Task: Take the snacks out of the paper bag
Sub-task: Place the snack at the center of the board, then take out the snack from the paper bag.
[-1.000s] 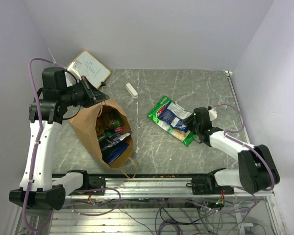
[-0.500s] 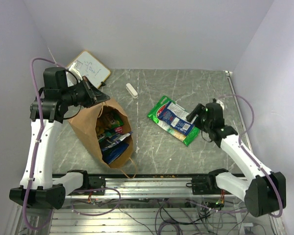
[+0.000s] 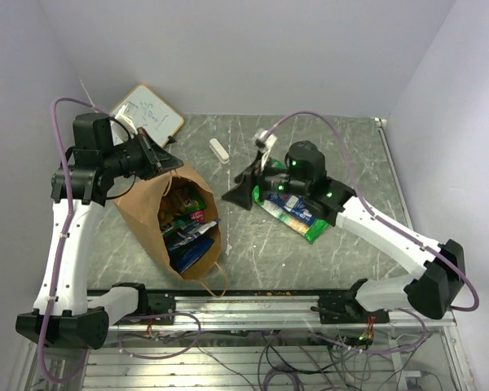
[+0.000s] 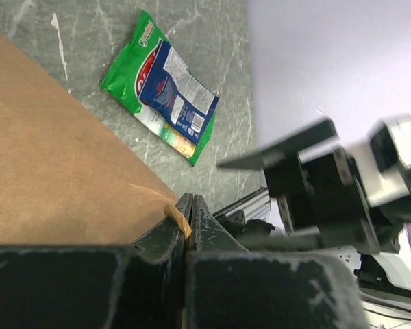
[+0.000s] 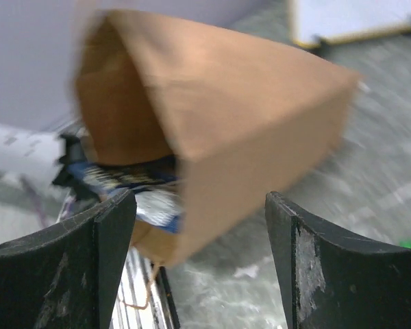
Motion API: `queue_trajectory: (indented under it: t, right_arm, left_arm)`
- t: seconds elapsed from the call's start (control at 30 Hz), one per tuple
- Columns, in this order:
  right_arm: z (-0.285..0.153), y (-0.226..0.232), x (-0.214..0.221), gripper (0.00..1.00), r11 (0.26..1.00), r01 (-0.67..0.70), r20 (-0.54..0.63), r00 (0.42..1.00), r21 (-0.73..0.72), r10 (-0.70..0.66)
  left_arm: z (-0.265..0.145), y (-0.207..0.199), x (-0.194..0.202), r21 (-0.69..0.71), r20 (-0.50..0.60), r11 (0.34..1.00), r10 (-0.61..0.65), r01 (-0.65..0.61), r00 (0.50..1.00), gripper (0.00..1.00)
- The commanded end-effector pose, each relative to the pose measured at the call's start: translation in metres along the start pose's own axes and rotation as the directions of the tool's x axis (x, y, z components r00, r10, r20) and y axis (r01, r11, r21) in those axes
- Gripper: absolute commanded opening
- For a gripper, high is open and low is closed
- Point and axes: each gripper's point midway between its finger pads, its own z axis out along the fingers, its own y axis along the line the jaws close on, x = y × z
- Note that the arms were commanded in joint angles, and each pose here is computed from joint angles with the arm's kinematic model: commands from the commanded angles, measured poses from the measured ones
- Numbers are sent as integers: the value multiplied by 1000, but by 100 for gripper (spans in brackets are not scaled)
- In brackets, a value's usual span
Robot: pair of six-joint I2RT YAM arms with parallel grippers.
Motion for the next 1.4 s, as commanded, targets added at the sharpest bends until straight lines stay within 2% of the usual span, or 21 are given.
queue_trajectory:
  t: [0.0,0.1,0.23,0.3,0.47,0.63,0.77,0.9,1.03,1.1,1.27,1.37]
  right_arm:
    - [1,96,-20,76,871,334,126,942,-359,-310]
    - [8,128,4,78,761,493,148,865,-420,-479]
    - [21,141,50,79,548,667,125,685,-505,-718]
    - [31,139,63,79,477,712,102,603,-515,-791]
    - [49,126,89,78,308,742,82,438,-596,-895]
    - [62,119,107,73,225,731,64,344,-645,-937]
    - [74,108,128,69,220,721,3,294,-657,-956]
    - [81,99,146,60,201,709,-35,242,-676,-970]
    - [83,100,143,41,184,733,-44,206,-655,-978]
    - [80,106,135,30,172,753,-21,206,-635,-978]
    - [72,107,116,2,197,806,-28,219,-558,-975]
    - [67,112,98,0,220,838,-13,247,-499,-969]
  left_arm:
    - [-2,-5,-2,31,33,1000,2,-3,999,7]
    - [-2,-5,-2,31,39,1000,-3,1,999,7]
    - [-4,-6,-3,31,49,1000,-1,-1,999,7]
    - [-6,-6,-2,29,49,1000,0,-1,999,7]
    - [-8,-6,0,26,55,1000,-8,6,998,7]
    - [-9,-7,1,29,59,999,-15,14,998,7]
    - [-13,-10,1,29,62,1000,-7,5,998,7]
    - [-12,-7,3,25,52,1000,-5,4,999,7]
    - [-11,-10,1,34,54,999,-19,17,998,7]
    - [-12,-11,-1,38,74,999,-19,16,997,7]
    - [-14,-12,2,39,64,999,-16,13,998,7]
    - [-16,-10,4,28,63,1000,-10,9,998,7]
